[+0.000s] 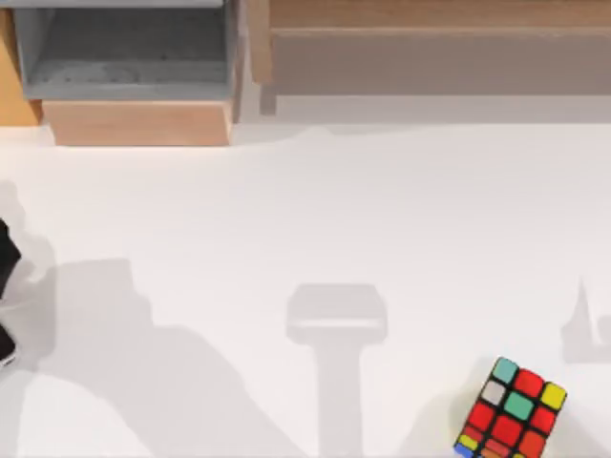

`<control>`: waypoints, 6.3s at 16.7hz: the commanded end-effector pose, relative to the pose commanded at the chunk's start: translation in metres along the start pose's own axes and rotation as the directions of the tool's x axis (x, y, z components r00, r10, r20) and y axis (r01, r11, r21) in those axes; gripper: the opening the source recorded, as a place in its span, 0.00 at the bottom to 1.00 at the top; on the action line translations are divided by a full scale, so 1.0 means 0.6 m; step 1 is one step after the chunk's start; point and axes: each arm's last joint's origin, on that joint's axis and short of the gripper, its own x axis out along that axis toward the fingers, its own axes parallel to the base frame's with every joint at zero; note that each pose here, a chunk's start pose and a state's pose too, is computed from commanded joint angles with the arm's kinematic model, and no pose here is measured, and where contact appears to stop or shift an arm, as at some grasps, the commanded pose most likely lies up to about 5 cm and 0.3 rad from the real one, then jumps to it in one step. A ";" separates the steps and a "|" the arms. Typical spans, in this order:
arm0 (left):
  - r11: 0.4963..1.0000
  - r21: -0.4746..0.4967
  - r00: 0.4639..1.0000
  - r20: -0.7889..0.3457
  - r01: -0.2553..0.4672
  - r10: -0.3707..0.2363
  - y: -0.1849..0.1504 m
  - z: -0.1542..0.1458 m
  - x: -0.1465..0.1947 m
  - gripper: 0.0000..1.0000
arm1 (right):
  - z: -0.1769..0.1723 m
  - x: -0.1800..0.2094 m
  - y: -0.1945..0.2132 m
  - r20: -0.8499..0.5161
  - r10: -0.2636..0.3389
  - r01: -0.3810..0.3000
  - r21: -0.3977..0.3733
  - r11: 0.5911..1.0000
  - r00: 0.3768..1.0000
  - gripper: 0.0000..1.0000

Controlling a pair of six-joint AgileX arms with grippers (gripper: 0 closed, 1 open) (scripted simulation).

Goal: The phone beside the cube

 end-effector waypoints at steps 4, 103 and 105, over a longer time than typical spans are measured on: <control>1.000 0.000 1.000 -0.007 -0.004 0.004 0.001 -0.002 0.019 1.00 | 0.000 0.000 0.000 0.000 0.000 0.000 0.000 1.000 1.000 1.00; 0.727 0.686 0.999 0.001 0.023 -0.033 -0.341 -0.572 -0.052 0.00 | 0.000 0.000 0.000 0.000 0.000 0.000 0.000 1.000 1.000 1.00; 0.727 0.686 0.999 0.001 0.023 -0.033 -0.341 -0.572 -0.052 0.00 | 0.000 0.000 0.000 0.000 0.000 0.000 0.000 1.000 1.000 1.00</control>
